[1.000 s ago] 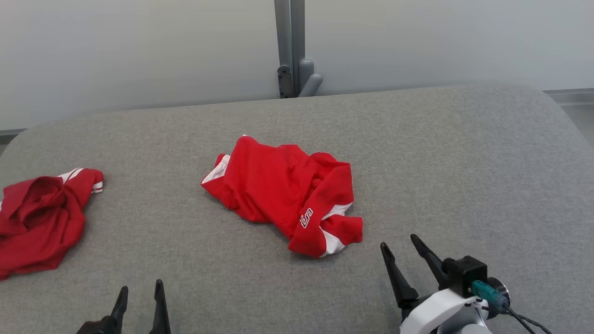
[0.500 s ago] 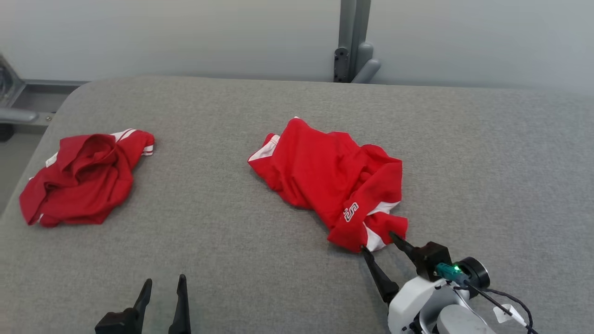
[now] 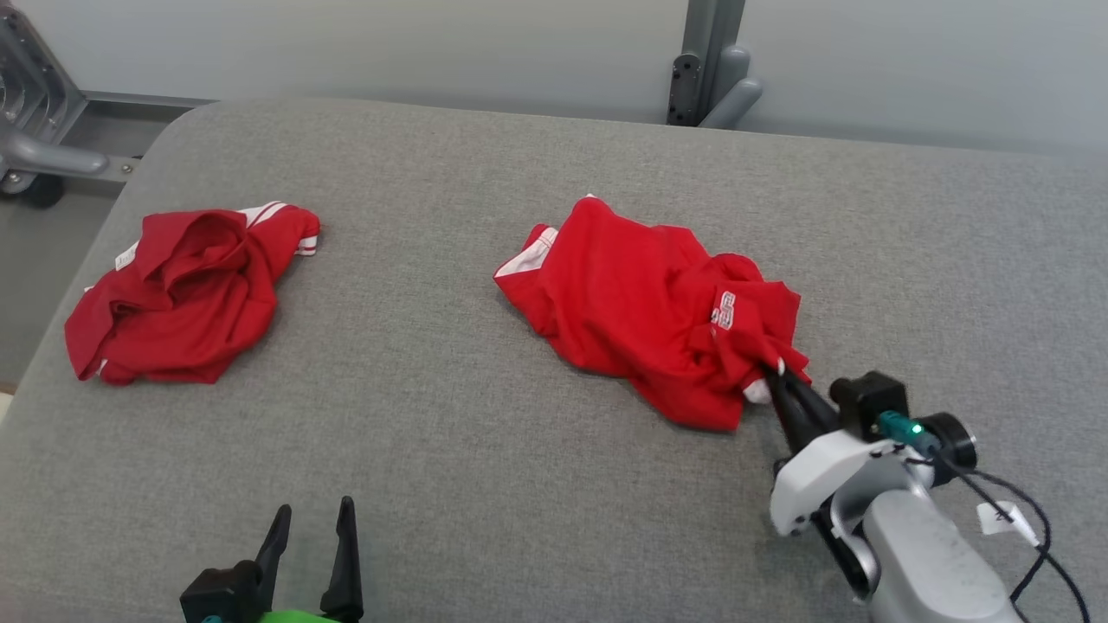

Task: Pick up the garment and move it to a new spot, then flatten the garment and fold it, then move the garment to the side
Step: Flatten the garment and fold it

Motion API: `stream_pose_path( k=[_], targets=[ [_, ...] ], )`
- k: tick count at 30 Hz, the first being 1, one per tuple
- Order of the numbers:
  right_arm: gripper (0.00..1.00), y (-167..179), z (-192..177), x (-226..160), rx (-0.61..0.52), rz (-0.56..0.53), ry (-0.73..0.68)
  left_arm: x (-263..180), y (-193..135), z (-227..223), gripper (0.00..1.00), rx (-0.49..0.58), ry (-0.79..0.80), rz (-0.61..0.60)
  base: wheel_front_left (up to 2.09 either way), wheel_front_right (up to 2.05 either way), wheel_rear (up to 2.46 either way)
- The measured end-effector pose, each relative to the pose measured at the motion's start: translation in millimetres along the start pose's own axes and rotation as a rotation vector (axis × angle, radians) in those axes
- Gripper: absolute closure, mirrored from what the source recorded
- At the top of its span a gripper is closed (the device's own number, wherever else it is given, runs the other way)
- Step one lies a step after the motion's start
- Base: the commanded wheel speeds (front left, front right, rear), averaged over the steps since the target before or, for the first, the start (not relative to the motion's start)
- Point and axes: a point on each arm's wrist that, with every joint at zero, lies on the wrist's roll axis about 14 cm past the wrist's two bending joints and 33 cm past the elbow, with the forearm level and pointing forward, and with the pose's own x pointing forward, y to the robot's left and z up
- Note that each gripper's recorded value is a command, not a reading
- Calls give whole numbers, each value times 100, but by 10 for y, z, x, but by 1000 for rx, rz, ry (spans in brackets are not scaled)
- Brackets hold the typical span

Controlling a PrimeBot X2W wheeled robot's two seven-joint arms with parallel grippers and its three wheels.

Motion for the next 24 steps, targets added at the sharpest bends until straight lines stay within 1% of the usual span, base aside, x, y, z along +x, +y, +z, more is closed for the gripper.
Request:
stream_pose_path(
  k=[3,6,11,15,18,21,23,24],
  targets=[
    [100,-267,311,3,-24,-60,-87,28,-97,-5,0,-11,2,-29,0,0,0],
    [100,-402,691,50,-73,-78,-179,63,-231,-1,0,-21,1,-71,0,0,0],
    [100,-471,1248,270,-195,-51,-269,58,-415,-46,0,-22,16,-129,0,0,0],
    [100,-402,1852,537,-293,-10,-362,16,-468,-74,0,-34,24,-143,0,0,0],
    [100,-177,2353,718,-360,46,-457,-40,-432,-96,0,-46,28,-127,0,0,0],
    [100,325,2800,840,-425,158,-565,-108,-298,-105,0,-59,27,-78,0,0,0],
    [100,764,2884,881,-464,262,-603,-170,-184,-129,0,-66,30,-35,0,0,0],
    [100,982,2818,897,-471,319,-598,-210,-130,-151,0,-70,34,-15,0,0,0]
  ],
)
